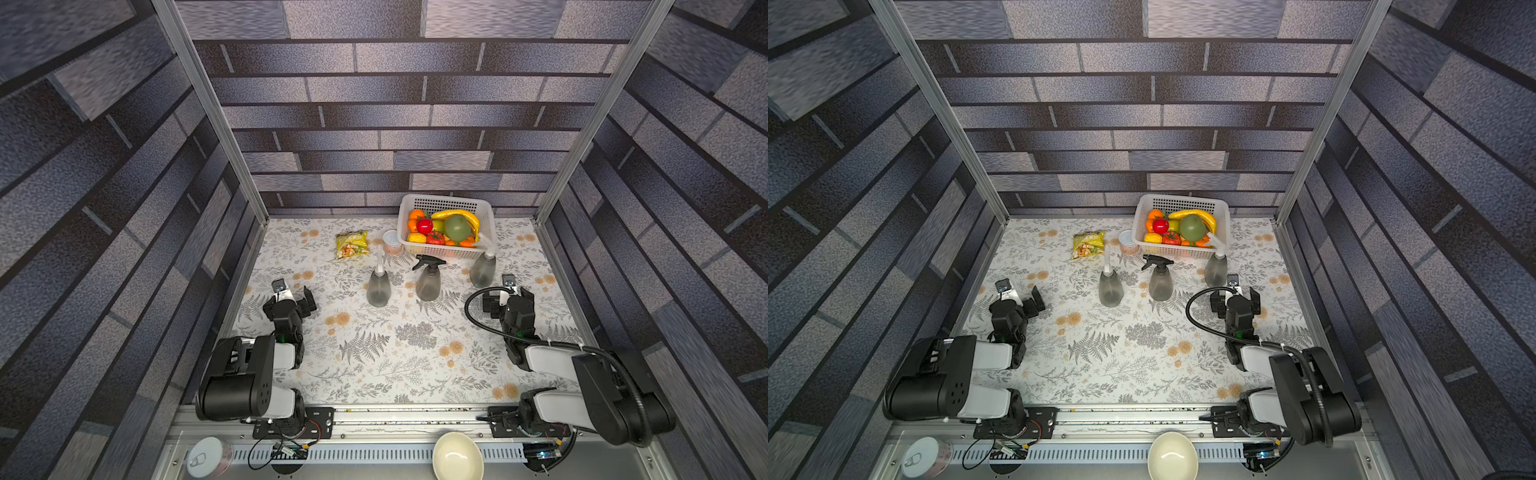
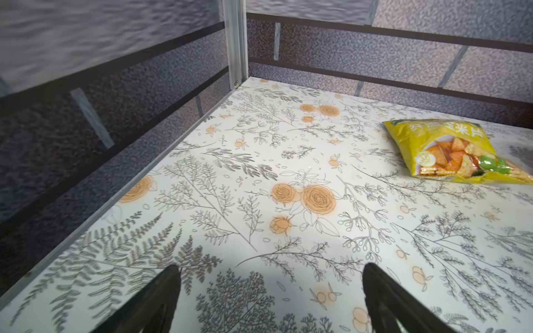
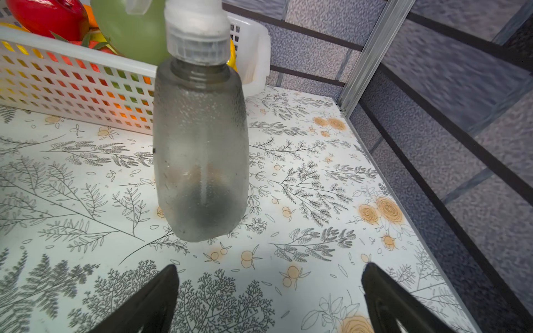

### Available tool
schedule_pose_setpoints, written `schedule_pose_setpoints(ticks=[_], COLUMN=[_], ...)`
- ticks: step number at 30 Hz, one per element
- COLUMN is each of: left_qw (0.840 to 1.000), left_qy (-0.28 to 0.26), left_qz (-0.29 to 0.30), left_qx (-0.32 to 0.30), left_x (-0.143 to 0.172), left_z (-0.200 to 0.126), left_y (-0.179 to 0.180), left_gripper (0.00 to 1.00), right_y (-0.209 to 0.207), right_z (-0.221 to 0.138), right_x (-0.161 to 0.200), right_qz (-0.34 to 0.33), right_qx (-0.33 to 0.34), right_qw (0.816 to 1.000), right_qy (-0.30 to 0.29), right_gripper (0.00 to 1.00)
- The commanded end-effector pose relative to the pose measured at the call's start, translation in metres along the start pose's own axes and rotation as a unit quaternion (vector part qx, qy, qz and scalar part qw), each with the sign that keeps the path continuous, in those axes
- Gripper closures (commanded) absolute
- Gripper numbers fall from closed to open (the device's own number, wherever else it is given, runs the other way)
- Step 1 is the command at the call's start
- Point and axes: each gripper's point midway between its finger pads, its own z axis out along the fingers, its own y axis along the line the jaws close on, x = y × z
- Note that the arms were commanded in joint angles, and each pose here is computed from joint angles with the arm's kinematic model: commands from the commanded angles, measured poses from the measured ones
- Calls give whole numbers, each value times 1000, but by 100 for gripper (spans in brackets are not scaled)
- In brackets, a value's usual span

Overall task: Attach spray nozzles to spray bottles
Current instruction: Reset both arms

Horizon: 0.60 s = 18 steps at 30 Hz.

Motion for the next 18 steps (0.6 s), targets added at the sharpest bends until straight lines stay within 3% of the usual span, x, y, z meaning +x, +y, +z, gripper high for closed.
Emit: schedule_pose_setpoints(ticks=[1, 7, 13, 18], left_qw=[997, 997, 992, 993], left_qy=[-62, -38, 46, 43], left_qz=[17, 18, 24, 19], left_qx=[50, 69, 114, 108], left_x=[-26, -25, -18, -19], left_z=[3, 13, 38, 39], left_y=[-23, -28, -42, -39], left_gripper=[0, 0, 0, 0], right_y=[4, -6, -9, -25], right_z=[5, 13, 31, 40], right_x=[-33, -18, -13, -8], right_qz=[33, 64, 72, 112], right_qx=[-18, -1, 4, 17], right_qw=[996, 994, 997, 993], right_qy=[-77, -89, -34, -9], right_gripper=[0, 0, 0, 0])
